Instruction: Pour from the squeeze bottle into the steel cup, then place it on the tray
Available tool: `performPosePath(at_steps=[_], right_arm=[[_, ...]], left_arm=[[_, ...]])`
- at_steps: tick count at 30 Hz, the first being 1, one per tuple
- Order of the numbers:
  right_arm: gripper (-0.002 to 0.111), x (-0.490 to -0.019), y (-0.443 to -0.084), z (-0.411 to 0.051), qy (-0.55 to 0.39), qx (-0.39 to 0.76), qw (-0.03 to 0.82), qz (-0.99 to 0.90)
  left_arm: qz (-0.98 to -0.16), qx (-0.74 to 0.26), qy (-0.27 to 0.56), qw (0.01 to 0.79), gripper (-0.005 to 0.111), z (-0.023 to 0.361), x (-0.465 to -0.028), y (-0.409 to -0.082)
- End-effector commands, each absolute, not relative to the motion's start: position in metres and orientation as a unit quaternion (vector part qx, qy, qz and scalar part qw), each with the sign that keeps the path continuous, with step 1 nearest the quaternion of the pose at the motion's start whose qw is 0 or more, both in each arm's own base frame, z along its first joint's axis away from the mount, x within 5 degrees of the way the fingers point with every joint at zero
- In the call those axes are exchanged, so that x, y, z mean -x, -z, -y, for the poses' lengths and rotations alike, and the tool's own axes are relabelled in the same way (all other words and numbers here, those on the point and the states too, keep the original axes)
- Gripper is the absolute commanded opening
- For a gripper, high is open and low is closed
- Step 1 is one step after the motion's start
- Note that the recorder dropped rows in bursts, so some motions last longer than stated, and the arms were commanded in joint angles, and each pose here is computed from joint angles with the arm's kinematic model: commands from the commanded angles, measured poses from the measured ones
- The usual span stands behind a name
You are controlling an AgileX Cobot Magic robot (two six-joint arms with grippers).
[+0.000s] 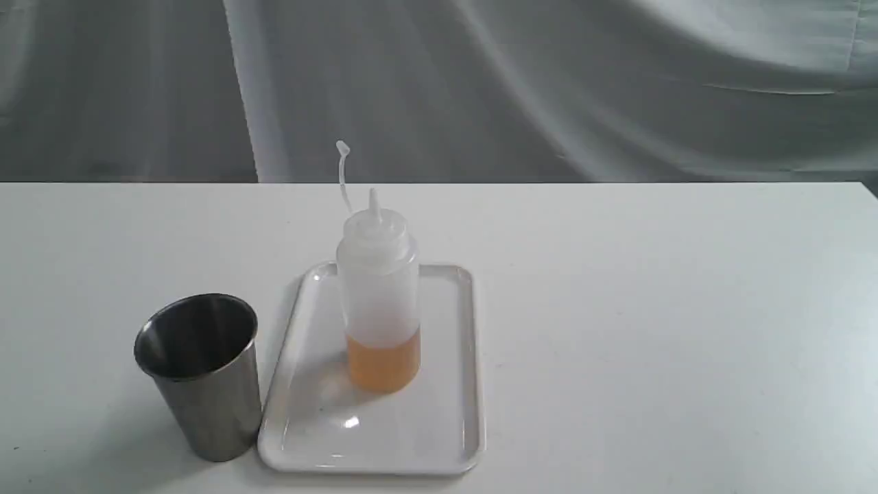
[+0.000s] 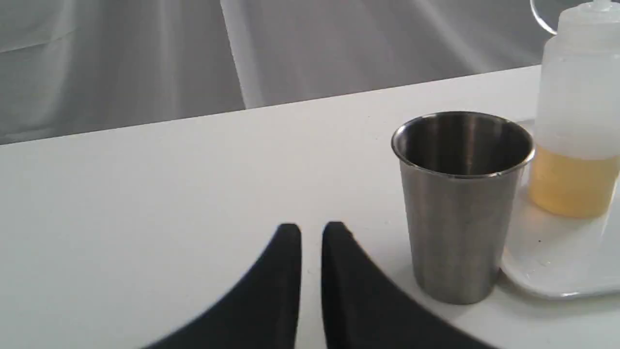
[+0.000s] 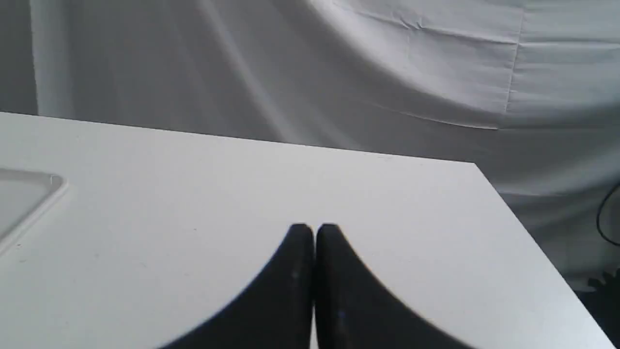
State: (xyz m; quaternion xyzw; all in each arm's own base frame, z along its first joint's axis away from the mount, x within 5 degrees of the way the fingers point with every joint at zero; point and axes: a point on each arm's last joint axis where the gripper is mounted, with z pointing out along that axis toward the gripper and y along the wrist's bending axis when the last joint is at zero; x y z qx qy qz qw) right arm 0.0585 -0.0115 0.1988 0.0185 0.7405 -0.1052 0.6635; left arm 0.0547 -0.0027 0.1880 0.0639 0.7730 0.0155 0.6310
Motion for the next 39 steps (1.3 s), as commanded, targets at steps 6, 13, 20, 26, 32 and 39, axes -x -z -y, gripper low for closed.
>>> performPosePath(at_steps=[6,13,20,26,32,39], right_arm=[[0.000,-0.057,-0.191,0.013,0.115,-0.022,0.635,-0.763],[0.000,-0.056,-0.187,0.014,0.121,-0.021,0.616,-0.778],[0.000,-0.054,-0.182,0.015,0.121,-0.025,0.593,-0.796],[0.000,-0.054,-0.182,0.015,0.121,-0.025,0.594,-0.795],[0.000,-0.054,-0.182,0.015,0.122,-0.024,0.594,-0.795],[0.000,-0.054,-0.182,0.015,0.122,-0.024,0.594,-0.795]], left_arm=[[-0.771,-0.064,-0.014,0.634,0.008,0.003,-0.055,-0.187],[-0.771,-0.064,-0.014,0.634,0.008,0.003,-0.055,-0.187],[-0.771,-0.064,-0.014,0.634,0.008,0.003,-0.055,-0.187],[-0.771,-0.064,-0.014,0.634,0.008,0.003,-0.055,-0.187],[-0.771,-0.064,-0.014,0.634,0.008,0.003,-0.055,-0.187],[-0.771,-0.064,-0.014,0.634,0.008,0.003,-0.055,-0.187]])
